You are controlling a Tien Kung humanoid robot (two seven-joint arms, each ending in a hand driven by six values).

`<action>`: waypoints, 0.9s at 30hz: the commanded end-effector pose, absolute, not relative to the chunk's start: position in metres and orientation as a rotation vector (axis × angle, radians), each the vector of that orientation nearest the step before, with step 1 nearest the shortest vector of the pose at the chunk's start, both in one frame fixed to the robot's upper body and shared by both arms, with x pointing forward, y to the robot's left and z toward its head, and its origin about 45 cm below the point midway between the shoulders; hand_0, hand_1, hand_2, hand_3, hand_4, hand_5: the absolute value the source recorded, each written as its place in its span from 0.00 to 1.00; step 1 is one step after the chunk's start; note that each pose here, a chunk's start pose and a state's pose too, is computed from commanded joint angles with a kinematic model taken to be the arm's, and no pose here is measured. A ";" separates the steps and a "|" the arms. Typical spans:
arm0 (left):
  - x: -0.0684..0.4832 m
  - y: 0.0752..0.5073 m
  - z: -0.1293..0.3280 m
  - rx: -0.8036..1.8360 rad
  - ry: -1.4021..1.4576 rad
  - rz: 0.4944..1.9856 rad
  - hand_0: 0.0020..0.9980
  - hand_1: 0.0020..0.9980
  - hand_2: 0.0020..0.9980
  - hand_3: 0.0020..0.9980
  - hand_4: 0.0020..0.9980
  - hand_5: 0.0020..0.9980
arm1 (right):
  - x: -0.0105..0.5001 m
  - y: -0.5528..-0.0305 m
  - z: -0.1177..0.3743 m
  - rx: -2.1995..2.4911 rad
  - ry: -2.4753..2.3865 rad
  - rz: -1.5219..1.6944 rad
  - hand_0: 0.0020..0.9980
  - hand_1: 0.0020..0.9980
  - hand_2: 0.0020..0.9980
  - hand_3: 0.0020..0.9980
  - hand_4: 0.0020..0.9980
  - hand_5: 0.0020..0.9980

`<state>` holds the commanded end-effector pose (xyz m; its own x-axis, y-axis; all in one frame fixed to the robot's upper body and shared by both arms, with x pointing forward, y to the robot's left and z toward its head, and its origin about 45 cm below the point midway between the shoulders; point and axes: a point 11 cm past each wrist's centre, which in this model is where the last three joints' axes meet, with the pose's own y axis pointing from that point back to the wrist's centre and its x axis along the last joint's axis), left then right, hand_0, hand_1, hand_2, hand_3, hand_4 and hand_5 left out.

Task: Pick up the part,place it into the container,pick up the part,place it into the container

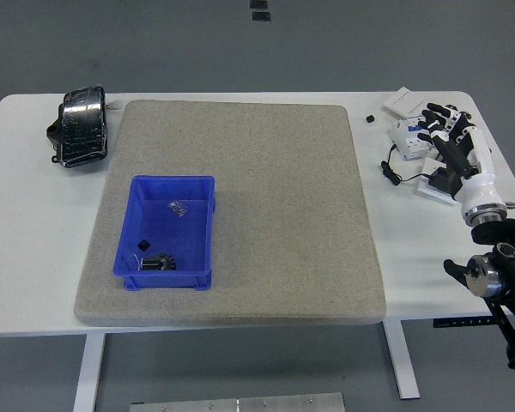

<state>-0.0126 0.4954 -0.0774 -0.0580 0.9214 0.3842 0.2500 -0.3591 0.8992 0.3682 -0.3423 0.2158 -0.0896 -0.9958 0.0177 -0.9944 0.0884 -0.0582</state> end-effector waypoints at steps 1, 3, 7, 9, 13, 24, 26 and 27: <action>-0.013 0.496 -0.077 1.627 1.262 1.455 0.70 0.68 0.66 0.58 0.73 0.29 | 0.368 -0.341 0.217 -2.108 2.290 -0.089 0.72 0.73 0.73 0.69 0.70 0.43; -0.013 0.495 -0.078 1.627 1.263 1.455 0.70 0.68 0.66 0.58 0.73 0.29 | 0.368 -0.339 0.219 -2.118 2.278 -0.094 0.72 0.73 0.73 0.69 0.71 0.44; -0.012 0.494 -0.078 1.623 1.263 1.453 0.70 0.68 0.66 0.58 0.73 0.29 | 0.368 -0.336 0.224 -2.137 2.258 -0.109 0.72 0.73 0.73 0.69 0.71 0.44; -0.012 0.494 -0.078 1.622 1.261 1.453 0.70 0.68 0.66 0.58 0.73 0.29 | 0.367 -0.335 0.226 -2.144 2.251 -0.117 0.72 0.73 0.73 0.69 0.72 0.45; -0.011 0.495 -0.078 1.621 1.258 1.456 0.70 0.68 0.66 0.58 0.73 0.29 | 0.367 -0.332 0.231 -2.162 2.238 -0.146 0.72 0.73 0.73 0.69 0.72 0.45; -0.010 0.492 -0.079 1.617 1.261 1.451 0.70 0.68 0.66 0.58 0.73 0.29 | 0.367 -0.329 0.238 -2.175 2.229 -0.187 0.73 0.72 0.74 0.69 0.73 0.47; -0.009 0.492 -0.079 1.616 1.261 1.452 0.70 0.68 0.66 0.58 0.73 0.29 | 0.367 -0.328 0.237 -2.179 2.227 -0.186 0.73 0.72 0.74 0.69 0.73 0.48; -0.009 0.492 -0.079 1.616 1.261 1.452 0.70 0.68 0.66 0.58 0.73 0.29 | 0.367 -0.328 0.236 -2.181 2.227 -0.184 0.73 0.72 0.74 0.69 0.73 0.48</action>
<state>-0.0094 0.4920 -0.0791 -0.0601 0.9244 0.3766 0.2437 -0.3522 0.9036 0.3671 -0.3276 0.2364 -0.0241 -0.9974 0.0684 -0.9951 0.0174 -0.0973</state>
